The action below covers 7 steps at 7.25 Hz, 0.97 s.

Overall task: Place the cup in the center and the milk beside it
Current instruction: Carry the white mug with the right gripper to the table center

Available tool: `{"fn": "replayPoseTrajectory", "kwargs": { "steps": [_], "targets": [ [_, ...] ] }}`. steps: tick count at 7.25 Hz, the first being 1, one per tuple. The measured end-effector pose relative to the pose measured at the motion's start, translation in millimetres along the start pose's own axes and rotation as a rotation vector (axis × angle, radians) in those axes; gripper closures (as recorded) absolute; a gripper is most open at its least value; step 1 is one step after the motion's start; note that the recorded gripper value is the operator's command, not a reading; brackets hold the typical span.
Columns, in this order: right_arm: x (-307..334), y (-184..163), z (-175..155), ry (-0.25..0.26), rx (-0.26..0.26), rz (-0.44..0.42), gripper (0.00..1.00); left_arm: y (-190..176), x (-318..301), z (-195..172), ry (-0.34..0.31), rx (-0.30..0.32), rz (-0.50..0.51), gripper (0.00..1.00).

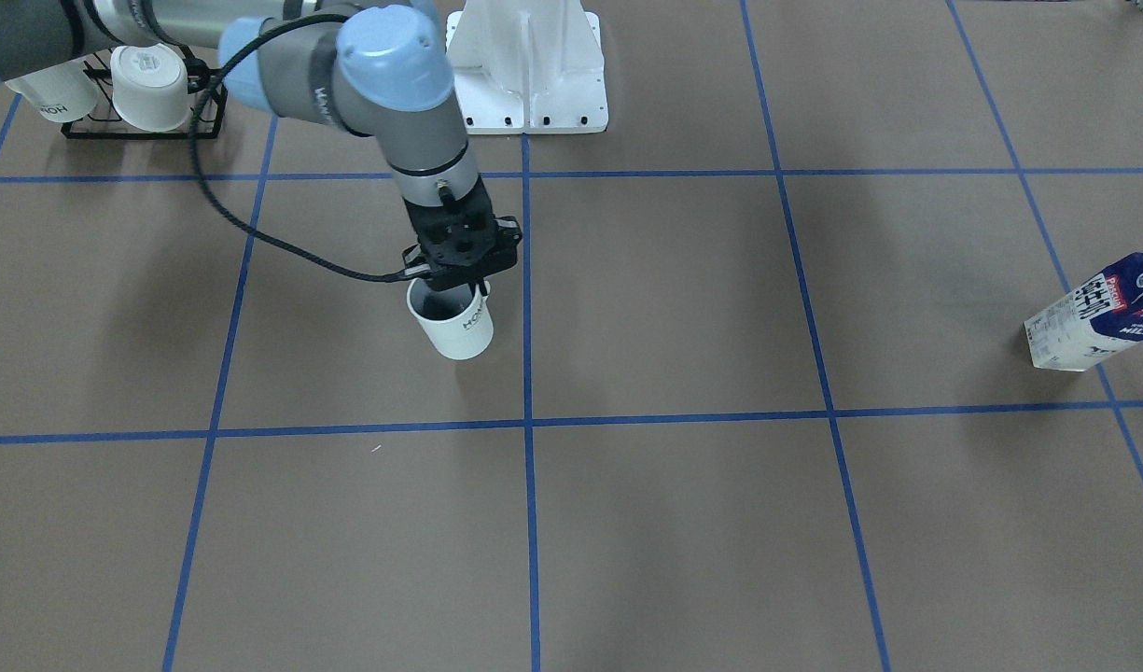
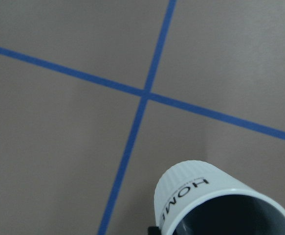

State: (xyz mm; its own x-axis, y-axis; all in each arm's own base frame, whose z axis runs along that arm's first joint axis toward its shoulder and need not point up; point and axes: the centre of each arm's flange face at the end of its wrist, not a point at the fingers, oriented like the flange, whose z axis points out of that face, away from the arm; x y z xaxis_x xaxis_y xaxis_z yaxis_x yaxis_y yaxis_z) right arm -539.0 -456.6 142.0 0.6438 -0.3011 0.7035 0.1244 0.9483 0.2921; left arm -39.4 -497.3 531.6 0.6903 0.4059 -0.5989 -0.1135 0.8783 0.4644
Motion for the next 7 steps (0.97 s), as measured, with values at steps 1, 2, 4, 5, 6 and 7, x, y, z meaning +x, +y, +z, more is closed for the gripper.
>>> {"fn": "replayPoseTrajectory", "kwargs": {
  "steps": [1, 2, 4, 5, 6, 7],
  "targets": [
    [-54, -5, 15, 0.023, -0.029, 0.006, 1.00, 0, -1, 1, 0.000, -0.001, -0.006, 0.01],
    [-88, -8, 30, 0.045, -0.055, 0.008, 1.00, 1, -1, 1, 0.000, -0.002, -0.008, 0.01],
    [-103, -5, 48, 0.079, -0.081, 0.011, 1.00, 1, -1, 1, 0.000, -0.003, -0.010, 0.01],
    [-101, -4, 52, 0.101, -0.096, 0.014, 1.00, 1, -1, 1, 0.000, -0.003, -0.010, 0.01],
    [-98, -3, 53, 0.124, -0.111, 0.016, 1.00, 1, -1, 1, 0.000, -0.002, -0.009, 0.01],
    [-95, -2, 54, 0.137, -0.119, 0.018, 1.00, 1, 0, 0, 0.000, -0.001, -0.008, 0.01]
  ]
}}
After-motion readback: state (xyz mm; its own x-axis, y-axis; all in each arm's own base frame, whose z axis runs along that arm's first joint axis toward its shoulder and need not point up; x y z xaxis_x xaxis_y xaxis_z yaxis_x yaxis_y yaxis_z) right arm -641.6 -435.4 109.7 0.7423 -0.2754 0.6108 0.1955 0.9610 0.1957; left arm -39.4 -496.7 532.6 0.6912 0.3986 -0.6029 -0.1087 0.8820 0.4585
